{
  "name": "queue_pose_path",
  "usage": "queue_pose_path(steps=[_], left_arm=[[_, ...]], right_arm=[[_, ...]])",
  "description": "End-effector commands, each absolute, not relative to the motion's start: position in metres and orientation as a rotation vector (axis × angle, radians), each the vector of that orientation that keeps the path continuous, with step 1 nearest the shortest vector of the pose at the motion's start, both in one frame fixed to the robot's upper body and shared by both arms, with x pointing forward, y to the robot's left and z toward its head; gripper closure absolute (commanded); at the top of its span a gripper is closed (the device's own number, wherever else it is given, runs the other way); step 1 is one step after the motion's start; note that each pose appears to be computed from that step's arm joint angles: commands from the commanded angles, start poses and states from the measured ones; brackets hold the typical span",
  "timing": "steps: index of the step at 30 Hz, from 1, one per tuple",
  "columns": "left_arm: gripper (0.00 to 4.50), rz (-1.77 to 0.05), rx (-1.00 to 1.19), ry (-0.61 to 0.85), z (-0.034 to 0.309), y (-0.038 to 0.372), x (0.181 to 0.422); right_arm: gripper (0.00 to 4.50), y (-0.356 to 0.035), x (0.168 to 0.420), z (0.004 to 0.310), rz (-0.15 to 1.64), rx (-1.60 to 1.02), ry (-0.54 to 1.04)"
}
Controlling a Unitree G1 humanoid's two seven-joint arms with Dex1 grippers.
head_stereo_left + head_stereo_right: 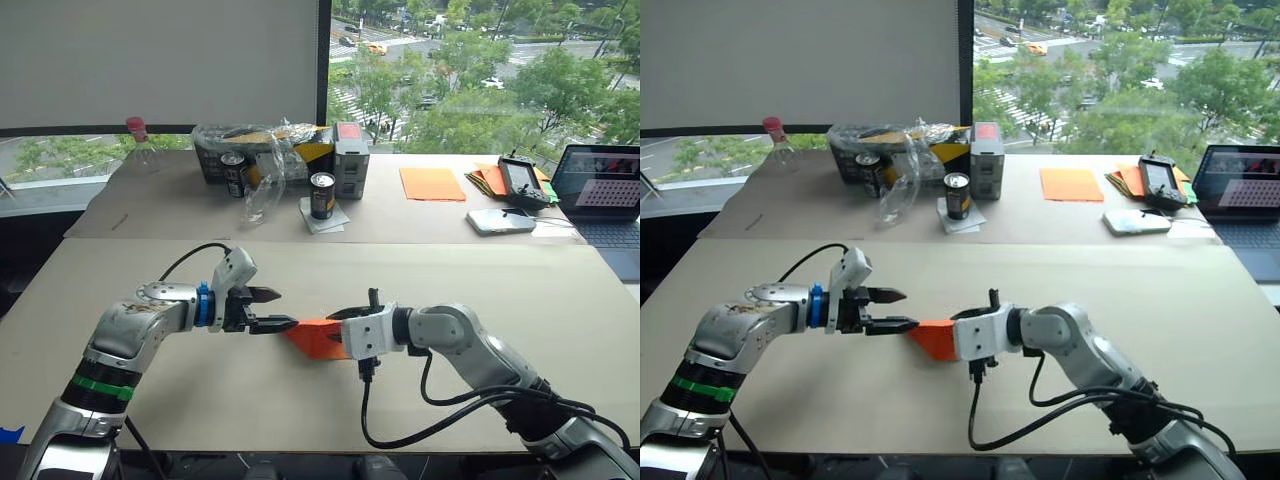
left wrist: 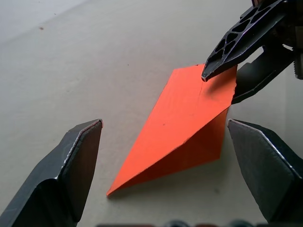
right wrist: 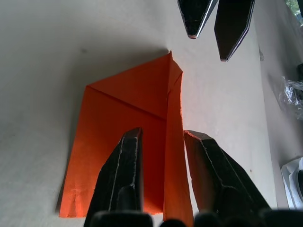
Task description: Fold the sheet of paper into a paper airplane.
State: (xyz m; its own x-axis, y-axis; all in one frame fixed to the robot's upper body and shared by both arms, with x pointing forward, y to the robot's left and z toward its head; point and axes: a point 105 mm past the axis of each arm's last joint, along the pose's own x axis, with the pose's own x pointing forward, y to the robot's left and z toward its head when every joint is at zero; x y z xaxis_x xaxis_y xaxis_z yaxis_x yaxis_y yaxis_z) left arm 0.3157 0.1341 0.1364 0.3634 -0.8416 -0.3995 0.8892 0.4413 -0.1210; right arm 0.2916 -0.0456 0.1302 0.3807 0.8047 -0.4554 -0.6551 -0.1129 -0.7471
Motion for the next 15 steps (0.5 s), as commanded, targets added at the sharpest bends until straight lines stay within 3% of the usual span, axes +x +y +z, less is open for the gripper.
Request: queue_pose_path(steps=[1,3,10,15], left_arm=[[0.0,-1.137,0.173,0.385,0.148,0.133,0.319],[0.0,-1.145,0.196,0.374,0.148,0.133,0.321],[0.0,-1.139,0.223,0.258,0.155,0.126,0.337],[1.47,-1.174,0.263,0.237,0.147,0.121,0.345]], right_arm=[[1.53,-0.043,0.282,0.167,1.244,-1.045,-0.207],[0.81,-0.045,0.276,0.179,1.259,-0.996,-0.187],[0.81,-0.066,0.279,0.212,1.184,-0.839,-0.099],[0.77,-0.078,0.287,0.221,1.08,-0.767,-0.065]])
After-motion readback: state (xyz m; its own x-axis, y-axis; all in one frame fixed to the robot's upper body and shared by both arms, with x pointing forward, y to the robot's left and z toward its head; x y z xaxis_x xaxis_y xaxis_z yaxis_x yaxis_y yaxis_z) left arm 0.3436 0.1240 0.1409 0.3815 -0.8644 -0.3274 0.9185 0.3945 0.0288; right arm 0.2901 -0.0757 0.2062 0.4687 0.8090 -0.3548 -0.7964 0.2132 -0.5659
